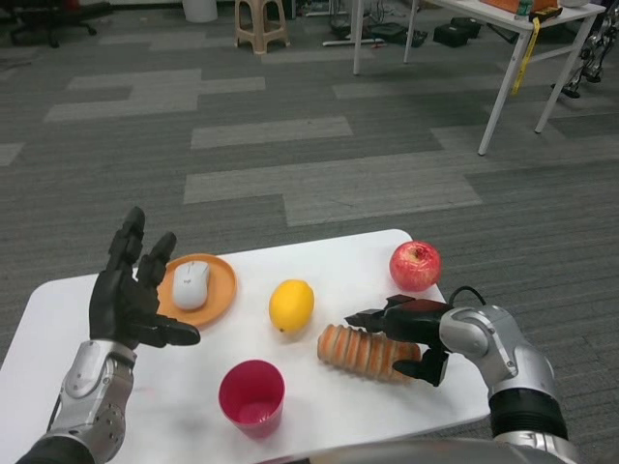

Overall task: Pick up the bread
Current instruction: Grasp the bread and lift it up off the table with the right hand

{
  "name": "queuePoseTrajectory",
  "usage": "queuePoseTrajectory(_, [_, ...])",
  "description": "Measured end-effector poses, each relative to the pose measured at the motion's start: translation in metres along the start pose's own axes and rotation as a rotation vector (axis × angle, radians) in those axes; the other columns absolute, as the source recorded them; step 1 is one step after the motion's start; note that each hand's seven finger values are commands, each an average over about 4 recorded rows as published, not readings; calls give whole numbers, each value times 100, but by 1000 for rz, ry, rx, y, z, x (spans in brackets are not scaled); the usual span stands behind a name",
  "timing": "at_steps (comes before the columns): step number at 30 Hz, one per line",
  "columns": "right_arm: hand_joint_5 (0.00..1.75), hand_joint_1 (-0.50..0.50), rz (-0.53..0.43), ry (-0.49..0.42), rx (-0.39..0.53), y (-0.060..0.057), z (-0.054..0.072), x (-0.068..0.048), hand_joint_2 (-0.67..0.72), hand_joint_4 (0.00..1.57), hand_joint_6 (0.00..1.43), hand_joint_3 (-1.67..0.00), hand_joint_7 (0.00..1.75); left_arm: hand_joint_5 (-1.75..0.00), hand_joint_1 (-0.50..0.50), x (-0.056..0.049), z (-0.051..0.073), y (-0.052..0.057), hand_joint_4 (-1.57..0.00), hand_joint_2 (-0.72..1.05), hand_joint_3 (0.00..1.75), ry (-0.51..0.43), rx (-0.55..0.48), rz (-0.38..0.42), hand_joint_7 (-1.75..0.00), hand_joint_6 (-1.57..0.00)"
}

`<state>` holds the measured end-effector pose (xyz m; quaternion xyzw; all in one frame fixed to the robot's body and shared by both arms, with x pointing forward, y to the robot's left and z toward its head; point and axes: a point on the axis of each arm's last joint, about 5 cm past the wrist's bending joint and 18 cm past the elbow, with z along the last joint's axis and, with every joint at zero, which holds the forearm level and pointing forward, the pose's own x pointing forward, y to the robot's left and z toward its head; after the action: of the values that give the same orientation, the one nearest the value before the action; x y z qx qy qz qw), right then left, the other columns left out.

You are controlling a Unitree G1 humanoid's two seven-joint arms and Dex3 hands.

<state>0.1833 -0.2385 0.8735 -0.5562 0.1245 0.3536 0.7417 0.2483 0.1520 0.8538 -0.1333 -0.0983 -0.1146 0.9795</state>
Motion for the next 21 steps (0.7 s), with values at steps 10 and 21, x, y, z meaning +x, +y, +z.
queuePoseTrajectory(10, [68,-42,43,40,-9,10,9,2,-35,0,0,-143,0,-41,50,0,0,0,0,-28,9,1,-3,3,0,0])
queuePoseTrajectory(21, [73,-42,55,121,-21,11,12,10,-37,0,0,-135,0,-41,50,-1,-1,0,0,-28,9,4,-3,4,0,0])
